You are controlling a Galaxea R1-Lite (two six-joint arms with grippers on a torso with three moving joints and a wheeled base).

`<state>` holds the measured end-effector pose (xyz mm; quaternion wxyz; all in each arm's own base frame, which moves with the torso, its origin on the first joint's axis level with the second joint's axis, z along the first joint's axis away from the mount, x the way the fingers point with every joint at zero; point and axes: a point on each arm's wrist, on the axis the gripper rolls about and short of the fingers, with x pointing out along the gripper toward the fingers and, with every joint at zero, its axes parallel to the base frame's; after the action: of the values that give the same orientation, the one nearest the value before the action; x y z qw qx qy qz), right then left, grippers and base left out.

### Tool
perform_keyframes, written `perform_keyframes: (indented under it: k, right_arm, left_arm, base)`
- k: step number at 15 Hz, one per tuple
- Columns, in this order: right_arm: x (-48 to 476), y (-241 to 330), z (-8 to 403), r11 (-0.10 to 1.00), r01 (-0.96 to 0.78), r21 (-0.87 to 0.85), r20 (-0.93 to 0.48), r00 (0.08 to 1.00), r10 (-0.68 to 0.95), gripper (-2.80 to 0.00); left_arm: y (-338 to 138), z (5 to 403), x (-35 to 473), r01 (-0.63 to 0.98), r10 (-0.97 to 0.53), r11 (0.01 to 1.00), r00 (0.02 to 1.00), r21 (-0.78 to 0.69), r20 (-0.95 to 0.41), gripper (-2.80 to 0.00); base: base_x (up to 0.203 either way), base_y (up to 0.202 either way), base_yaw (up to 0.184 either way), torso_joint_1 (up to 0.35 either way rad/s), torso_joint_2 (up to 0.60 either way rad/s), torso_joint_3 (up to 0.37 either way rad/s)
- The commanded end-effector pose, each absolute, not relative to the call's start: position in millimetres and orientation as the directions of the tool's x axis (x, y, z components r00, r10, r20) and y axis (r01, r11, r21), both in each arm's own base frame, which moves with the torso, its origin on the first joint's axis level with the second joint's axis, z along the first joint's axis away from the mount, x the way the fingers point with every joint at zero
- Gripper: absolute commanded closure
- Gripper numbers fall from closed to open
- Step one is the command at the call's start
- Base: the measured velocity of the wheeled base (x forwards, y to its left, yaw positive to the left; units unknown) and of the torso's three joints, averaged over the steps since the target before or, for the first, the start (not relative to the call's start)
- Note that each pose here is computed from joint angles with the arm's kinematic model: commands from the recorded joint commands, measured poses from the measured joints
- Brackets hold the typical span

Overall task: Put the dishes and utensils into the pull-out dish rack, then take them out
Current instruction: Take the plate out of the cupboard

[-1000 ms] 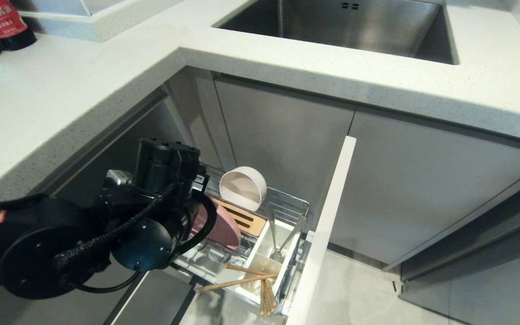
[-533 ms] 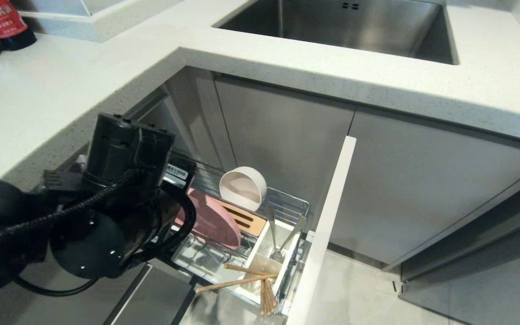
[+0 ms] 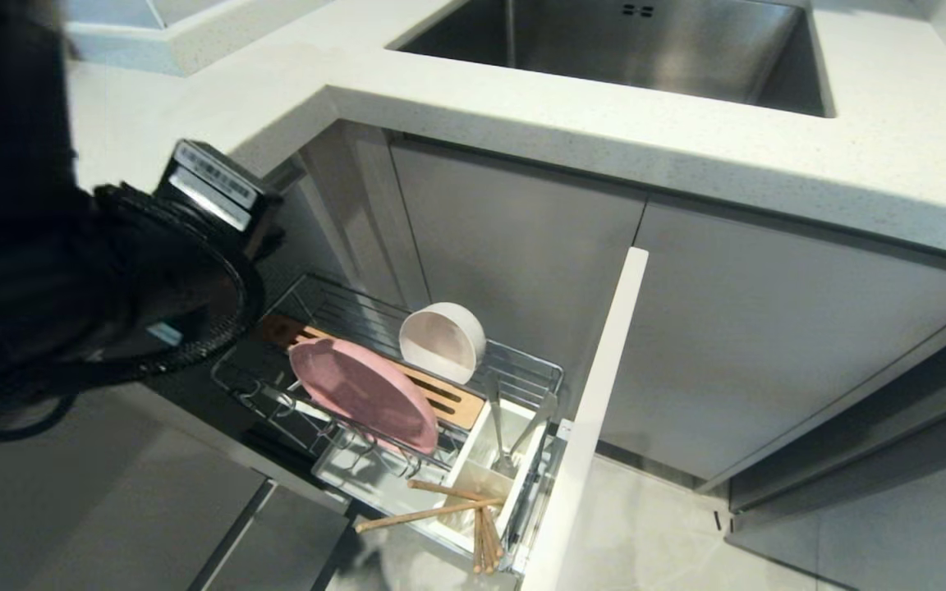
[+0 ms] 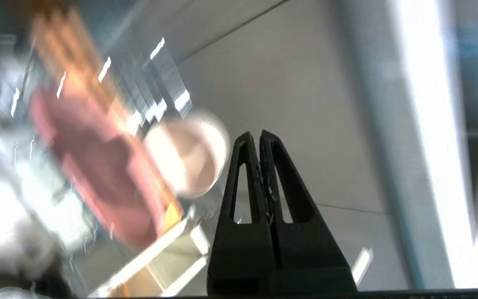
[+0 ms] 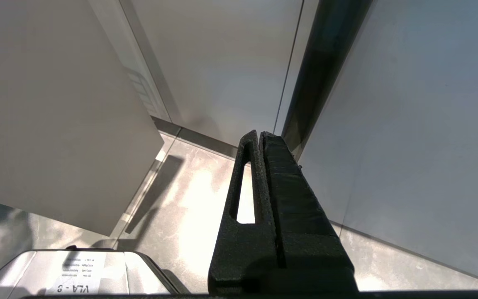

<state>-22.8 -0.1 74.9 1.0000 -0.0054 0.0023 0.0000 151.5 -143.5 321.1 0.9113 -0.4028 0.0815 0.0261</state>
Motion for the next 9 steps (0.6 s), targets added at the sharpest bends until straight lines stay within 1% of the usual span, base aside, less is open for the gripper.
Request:
perform_keyframes:
  k: [1,2,3,4,5,6,8,9]
  right_arm:
    - [-22.8,-0.1,74.9,1.000,0.000,-0.011,-0.006,1.000,0.000,0.00]
    - [-22.8,-0.1,75.0,1.000,0.000,-0.012,-0.005,1.000,0.000,0.00]
    - [-22.8,-0.1,75.0,1.000,0.000,-0.012,-0.005,1.000,0.000,0.00]
    - [-22.8,-0.1,74.9,1.000,0.000,-0.011,-0.006,1.000,0.000,0.00]
    - [-22.8,-0.1,75.0,1.000,0.000,-0.011,-0.005,1.000,0.000,0.00]
    - [-22.8,-0.1,74.9,1.000,0.000,-0.011,-0.005,1.000,0.000,0.00]
    - [-22.9,-0.1,74.8,1.000,0.000,-0.012,-0.004,1.000,0.000,0.00]
    - [-22.8,-0.1,75.0,1.000,0.000,-0.012,-0.005,1.000,0.000,0.00]
  left_arm:
    - [-131.8,348.6,140.4,-0.033,-0.030,0.766,0.996,-0.641,-0.087,0.00]
    - [-127.5,360.2,136.6,0.003,-0.036,0.813,0.998,-0.582,-0.046,0.00]
    - [-121.3,370.2,132.3,0.038,-0.049,0.874,0.999,-0.484,-0.009,0.00]
    - [-108.5,380.5,126.0,0.070,-0.061,0.911,0.998,-0.407,0.034,0.00]
    - [-92.4,388.5,121.1,0.091,-0.069,0.926,0.995,-0.367,0.074,0.00]
    - [-77.6,394.4,115.6,0.138,-0.105,0.930,0.988,-0.342,0.113,0.00]
    - [-48.1,404.6,88.6,0.333,-0.278,0.901,0.935,-0.280,0.219,0.00]
    - [-34.7,404.2,69.0,0.423,-0.363,0.879,0.893,-0.221,0.265,0.00]
  base:
    - [0.000,0.000,0.000,0.000,0.00,0.000]
    - [0.000,0.000,0.000,0.000,0.00,0.000]
    - [0.000,0.000,0.000,0.000,0.00,0.000]
    - [0.000,0.000,0.000,0.000,0.00,0.000]
    - [0.000,0.000,0.000,0.000,0.00,0.000]
    - [0.000,0.000,0.000,0.000,0.00,0.000]
    - [0.000,0.000,0.000,0.000,0.00,0.000]
    - [0.000,0.000,0.000,0.000,0.00,0.000]
